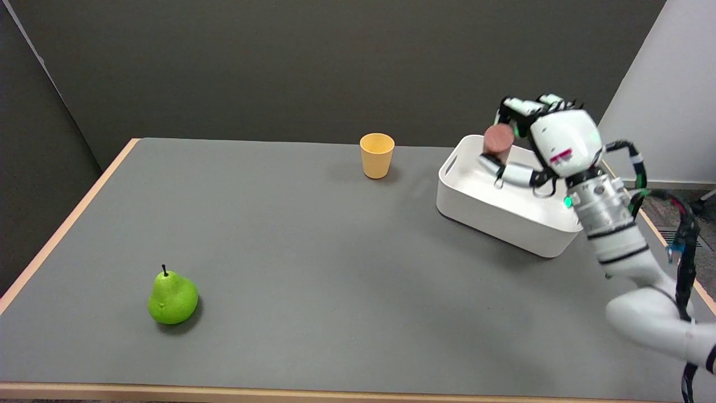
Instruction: Place the wooden cylinder in the box.
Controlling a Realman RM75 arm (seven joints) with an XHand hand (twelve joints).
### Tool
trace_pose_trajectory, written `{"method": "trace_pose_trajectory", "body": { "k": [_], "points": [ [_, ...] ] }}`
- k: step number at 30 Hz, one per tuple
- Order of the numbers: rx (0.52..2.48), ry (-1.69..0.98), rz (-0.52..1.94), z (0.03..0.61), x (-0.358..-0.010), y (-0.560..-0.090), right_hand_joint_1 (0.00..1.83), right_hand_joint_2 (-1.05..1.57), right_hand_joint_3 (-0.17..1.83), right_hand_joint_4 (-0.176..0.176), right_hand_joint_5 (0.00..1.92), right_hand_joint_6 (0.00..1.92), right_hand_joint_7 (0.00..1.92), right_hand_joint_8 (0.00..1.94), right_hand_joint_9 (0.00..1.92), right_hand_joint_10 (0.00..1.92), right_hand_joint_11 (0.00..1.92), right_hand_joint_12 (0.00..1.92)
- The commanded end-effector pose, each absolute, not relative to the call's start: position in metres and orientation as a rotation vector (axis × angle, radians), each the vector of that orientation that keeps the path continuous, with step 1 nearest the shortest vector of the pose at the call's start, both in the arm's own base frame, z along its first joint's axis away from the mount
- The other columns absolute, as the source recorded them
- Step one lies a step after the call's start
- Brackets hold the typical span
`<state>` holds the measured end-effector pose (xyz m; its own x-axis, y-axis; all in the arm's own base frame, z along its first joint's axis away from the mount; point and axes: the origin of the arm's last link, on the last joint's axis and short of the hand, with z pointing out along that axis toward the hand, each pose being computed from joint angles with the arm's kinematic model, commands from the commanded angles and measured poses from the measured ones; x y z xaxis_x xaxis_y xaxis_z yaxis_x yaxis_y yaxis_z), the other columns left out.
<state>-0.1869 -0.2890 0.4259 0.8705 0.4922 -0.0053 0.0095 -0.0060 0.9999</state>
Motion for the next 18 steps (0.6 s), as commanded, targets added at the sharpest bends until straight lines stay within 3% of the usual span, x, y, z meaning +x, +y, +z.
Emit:
{"method": "trace_pose_trajectory", "body": {
  "k": [1, 8, 18],
  "points": [
    [1.233, 0.267, 0.316, 0.532, -0.184, -0.323, 0.94, 0.86, 0.78, 0.176, 0.80, 1.50, 0.79, 1.94, 1.10, 1.92, 0.61, 1.92],
    [1.139, 0.062, 0.318, 0.555, -0.239, -0.309, 0.93, 0.87, 0.76, 0.176, 0.79, 1.51, 0.77, 1.94, 1.08, 1.92, 0.57, 1.92],
    [1.219, -0.006, 0.290, 0.528, -0.266, -0.308, 0.93, 0.89, 0.74, 0.176, 0.78, 1.52, 0.75, 1.94, 1.06, 1.92, 0.53, 1.92]
  ]
}}
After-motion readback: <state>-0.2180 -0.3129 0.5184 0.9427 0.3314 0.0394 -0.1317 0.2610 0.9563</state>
